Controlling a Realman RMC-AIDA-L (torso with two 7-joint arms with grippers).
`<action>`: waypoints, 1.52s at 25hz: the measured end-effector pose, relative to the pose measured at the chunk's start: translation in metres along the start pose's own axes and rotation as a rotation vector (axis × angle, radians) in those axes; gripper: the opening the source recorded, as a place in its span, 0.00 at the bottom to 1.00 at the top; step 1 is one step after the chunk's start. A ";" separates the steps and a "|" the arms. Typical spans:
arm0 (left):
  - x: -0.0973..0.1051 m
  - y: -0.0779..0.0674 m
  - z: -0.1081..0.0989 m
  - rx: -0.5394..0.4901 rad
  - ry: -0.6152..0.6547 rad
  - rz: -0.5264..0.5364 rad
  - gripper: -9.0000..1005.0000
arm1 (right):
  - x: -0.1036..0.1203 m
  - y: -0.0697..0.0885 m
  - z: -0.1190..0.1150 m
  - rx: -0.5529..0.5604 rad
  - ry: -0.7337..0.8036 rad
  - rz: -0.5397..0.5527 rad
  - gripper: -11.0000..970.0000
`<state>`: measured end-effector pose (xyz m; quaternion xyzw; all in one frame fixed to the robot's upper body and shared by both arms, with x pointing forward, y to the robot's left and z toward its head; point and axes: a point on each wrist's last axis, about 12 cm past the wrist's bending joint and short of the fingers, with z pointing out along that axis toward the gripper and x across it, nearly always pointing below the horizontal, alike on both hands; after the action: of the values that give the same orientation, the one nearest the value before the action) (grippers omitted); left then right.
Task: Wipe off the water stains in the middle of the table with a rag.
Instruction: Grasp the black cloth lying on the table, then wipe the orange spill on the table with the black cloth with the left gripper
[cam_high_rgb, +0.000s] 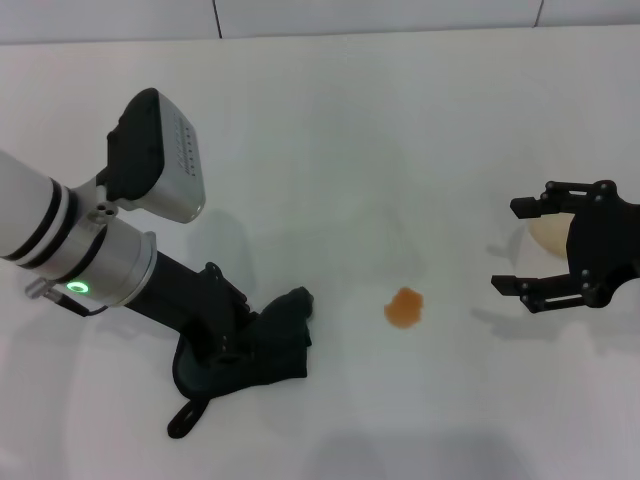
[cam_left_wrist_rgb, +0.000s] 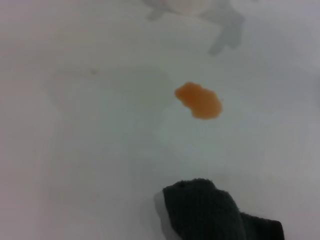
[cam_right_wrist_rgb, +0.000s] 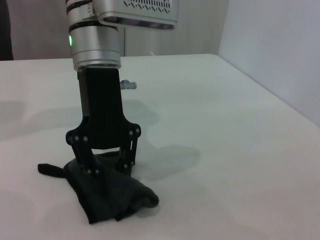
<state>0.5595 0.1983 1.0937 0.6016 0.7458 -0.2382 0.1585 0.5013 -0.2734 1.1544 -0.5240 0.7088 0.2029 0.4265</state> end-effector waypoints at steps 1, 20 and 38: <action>0.000 0.000 0.001 0.001 0.002 -0.001 0.31 | 0.000 0.000 0.000 0.000 0.000 0.000 0.88; -0.013 0.003 -0.005 0.006 -0.031 0.019 0.15 | -0.001 0.000 0.000 0.000 -0.002 -0.001 0.88; -0.074 0.035 -0.015 -0.164 -0.074 0.145 0.11 | 0.000 -0.001 -0.001 0.004 -0.012 0.009 0.88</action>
<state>0.6106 0.1514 1.1390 0.6296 0.7110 -0.1865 0.2515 0.5015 -0.2747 1.1552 -0.5189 0.7090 0.2065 0.4306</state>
